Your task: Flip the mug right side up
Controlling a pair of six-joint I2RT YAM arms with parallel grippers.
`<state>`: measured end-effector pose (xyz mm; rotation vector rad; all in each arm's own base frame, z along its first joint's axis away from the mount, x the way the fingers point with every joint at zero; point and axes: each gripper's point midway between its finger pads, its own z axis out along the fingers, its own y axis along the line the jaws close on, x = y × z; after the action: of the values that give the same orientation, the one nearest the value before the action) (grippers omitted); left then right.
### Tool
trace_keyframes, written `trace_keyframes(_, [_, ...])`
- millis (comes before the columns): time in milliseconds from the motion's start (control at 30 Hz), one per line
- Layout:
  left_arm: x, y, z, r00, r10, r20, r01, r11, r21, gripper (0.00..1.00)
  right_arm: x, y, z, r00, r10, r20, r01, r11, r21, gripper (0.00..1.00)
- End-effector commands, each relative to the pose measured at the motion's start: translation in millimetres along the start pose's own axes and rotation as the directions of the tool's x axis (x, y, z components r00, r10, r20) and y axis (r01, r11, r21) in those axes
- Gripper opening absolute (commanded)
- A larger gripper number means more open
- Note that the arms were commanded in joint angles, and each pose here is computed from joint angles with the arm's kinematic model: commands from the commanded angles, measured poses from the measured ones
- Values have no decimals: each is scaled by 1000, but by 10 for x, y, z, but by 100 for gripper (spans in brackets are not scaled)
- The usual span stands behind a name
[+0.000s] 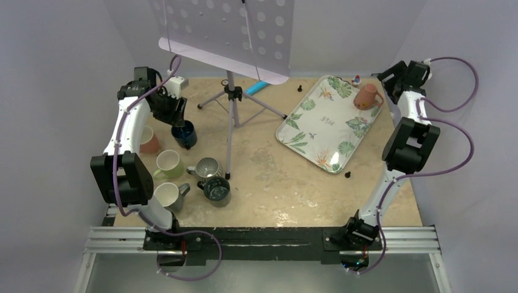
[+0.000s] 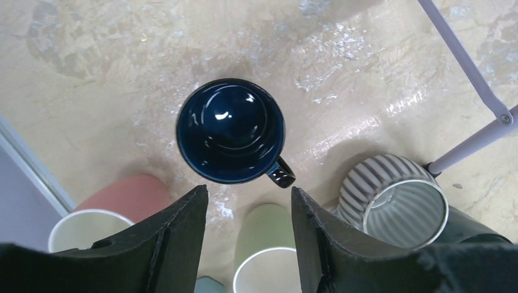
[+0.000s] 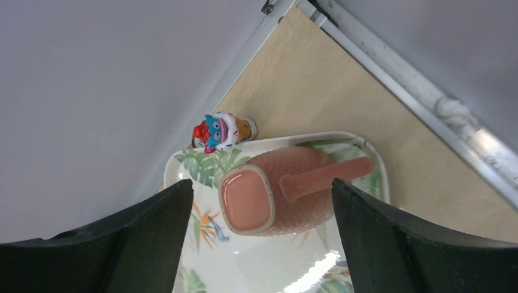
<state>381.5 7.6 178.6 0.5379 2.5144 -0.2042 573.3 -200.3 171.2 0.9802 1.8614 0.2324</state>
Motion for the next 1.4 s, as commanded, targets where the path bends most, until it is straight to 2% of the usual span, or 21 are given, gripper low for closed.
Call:
trace_keyframes(0, [32, -207, 42, 1000, 16, 1, -16, 996, 84, 57, -67, 68, 108, 950, 311, 16, -310, 950, -29, 86])
trace_keyframes(100, [28, -264, 18, 1000, 26, 6, -26, 995, 101, 57, -26, 36, 170, 900, 435, 31, -433, 899, -63, 82])
trace_keyframes(267, [5, -341, -12, 999, 46, 24, -49, 992, 117, 58, 116, -135, 257, 845, 531, 62, -529, 847, -49, 82])
trace_keyframes(467, [0, -387, -5, 998, 60, 24, -63, 990, 126, 58, 301, -246, 533, 804, 593, 31, -592, 805, -37, 78])
trace_keyframes(733, [-3, -394, -5, 997, 73, 22, -75, 989, 124, 58, 372, -296, 742, 782, 623, 21, -622, 781, -47, 69])
trace_keyframes(800, [-3, -397, 2, 997, 75, 22, -77, 989, 125, 58, 394, -289, 762, 789, 614, 10, -613, 788, -53, 61])
trace_keyframes(900, [-3, -397, 15, 997, 76, 20, -78, 989, 127, 58, 377, -264, 771, 819, 574, 9, -572, 817, -73, 35])
trace_keyframes(1100, [-2, -425, -9, 996, 84, 19, -86, 987, 138, 58, 365, -66, 650, 880, 473, -30, -472, 867, -163, 3])
trace_keyframes(1133, [7, -432, -25, 996, 87, 17, -89, 986, 141, 58, 370, 24, 601, 898, 438, -49, -439, 877, -195, 0])
trace_keyframes(1233, [12, -495, -111, 994, 104, 20, -106, 981, 163, 58, 372, 337, 392, 948, 310, -70, -316, 902, -294, 0])
trace_keyframes(1367, [-1, -624, -295, 992, 122, 42, -128, 970, 207, 59, 496, 759, -44, 994, 112, -20, -110, 910, -399, 0])
